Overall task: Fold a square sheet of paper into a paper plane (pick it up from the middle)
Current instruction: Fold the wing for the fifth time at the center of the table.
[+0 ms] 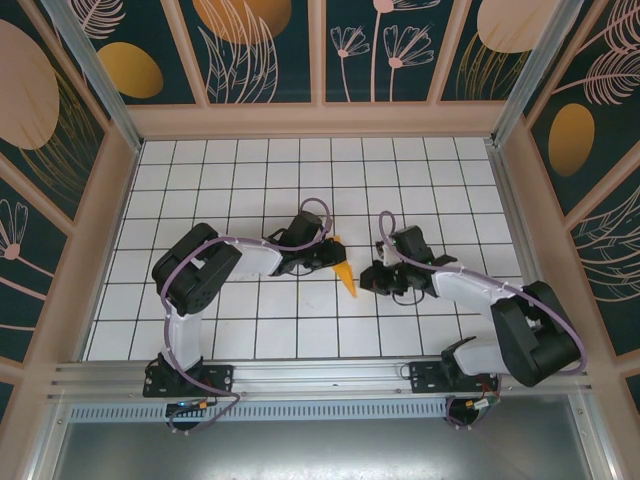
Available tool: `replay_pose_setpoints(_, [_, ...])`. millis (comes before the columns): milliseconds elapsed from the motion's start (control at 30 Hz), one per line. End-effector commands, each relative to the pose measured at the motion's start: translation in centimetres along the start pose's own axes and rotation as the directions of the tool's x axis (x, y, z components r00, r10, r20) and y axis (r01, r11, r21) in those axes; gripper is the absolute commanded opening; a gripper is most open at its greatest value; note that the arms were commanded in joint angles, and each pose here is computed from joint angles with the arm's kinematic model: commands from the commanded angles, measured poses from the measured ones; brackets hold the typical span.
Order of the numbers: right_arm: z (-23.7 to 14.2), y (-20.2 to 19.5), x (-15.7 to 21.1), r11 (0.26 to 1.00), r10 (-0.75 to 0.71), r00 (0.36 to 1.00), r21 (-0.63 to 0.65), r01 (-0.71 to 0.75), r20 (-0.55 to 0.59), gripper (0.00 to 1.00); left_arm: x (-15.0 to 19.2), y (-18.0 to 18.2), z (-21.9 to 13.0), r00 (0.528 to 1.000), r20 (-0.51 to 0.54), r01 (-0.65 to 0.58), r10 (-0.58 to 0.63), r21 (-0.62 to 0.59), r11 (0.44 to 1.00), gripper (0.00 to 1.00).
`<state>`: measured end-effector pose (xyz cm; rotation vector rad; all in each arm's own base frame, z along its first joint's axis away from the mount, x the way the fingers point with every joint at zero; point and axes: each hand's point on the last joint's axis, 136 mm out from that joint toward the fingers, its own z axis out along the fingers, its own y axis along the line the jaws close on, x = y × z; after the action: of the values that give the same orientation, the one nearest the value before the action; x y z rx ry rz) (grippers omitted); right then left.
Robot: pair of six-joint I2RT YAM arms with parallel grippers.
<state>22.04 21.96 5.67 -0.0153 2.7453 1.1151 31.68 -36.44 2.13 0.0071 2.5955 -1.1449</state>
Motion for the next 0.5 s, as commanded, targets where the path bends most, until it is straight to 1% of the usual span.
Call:
replay_pose_setpoints(0, [0.7,2.3,-2.1,0.997,-0.007,1.000,-0.073,0.008,0.020,0.11,1.7,5.6,-0.3,0.998,-0.040,0.035,-0.043,-0.167,0.985,0.23])
replay_pose_setpoints(100, [1.8,3.0,-2.9,0.995,0.000,1.000,-0.097,0.001,0.011,0.11,1.5,5.2,-0.3,0.998,-0.037,0.035,-0.042,-0.158,0.987,0.23])
replay_pose_setpoints(233, [3.6,1.8,-3.1,0.997,0.025,0.999,-0.074,-0.027,-0.027,0.11,1.4,5.0,-0.2,0.999,-0.038,0.033,-0.039,-0.155,0.987,0.24])
replay_pose_setpoints(367, [5.2,-0.6,-1.9,0.998,0.058,0.995,-0.018,-0.060,-0.084,0.11,1.3,5.1,-0.3,0.998,-0.037,0.035,-0.042,-0.166,0.986,0.24])
replay_pose_setpoints(467, [5.7,-2.5,-0.4,0.996,0.082,0.989,0.036,-0.078,-0.120,0.10,1.2,5.2,-0.5,0.999,-0.026,0.035,-0.040,-0.177,0.984,0.24])
